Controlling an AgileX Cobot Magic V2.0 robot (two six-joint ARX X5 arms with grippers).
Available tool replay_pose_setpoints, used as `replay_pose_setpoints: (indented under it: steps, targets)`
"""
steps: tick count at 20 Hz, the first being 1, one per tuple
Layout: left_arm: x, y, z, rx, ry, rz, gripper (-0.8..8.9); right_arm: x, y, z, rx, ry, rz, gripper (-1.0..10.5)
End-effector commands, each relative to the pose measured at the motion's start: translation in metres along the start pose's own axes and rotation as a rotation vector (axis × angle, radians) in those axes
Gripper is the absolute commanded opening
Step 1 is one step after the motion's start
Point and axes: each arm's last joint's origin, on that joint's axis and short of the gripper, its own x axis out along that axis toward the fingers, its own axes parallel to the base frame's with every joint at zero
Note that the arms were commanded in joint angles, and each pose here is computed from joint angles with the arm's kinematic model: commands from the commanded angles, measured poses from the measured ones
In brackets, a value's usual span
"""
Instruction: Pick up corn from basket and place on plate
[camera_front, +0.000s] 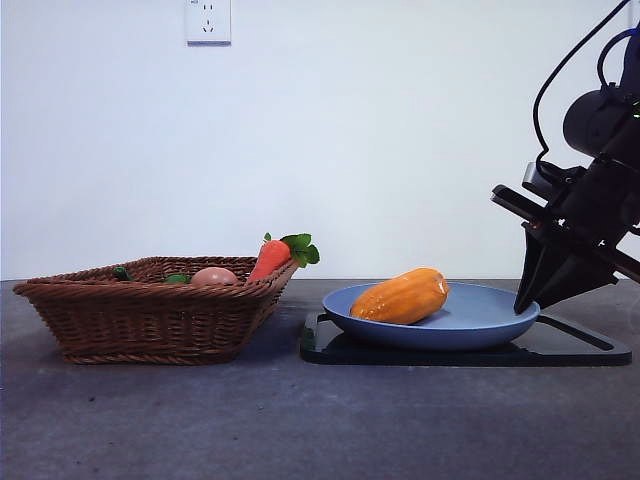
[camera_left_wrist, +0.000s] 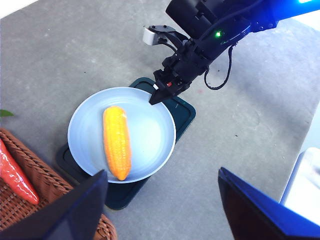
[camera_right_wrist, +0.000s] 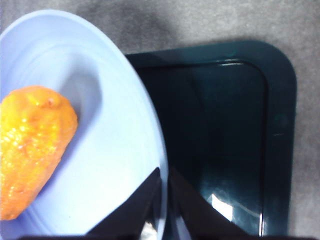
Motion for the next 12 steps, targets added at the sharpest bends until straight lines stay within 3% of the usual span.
replay_pose_setpoints:
  steps: [1, 6, 12]
  targets:
    - [-0.003, -0.002, 0.006, -0.006, -0.023, -0.001, 3.63, 0.008, -0.002, 0.003, 0.003, 0.013, 0.003, 0.1]
    - [-0.003, -0.002, 0.006, -0.007, -0.022, -0.001, 3.63, 0.008, -0.003, 0.002, 0.011, 0.026, 0.001, 2.1]
    - [-0.003, -0.002, 0.005, -0.007, -0.018, -0.001, 3.63, -0.022, 0.001, 0.001, 0.013, 0.021, -0.013, 2.3]
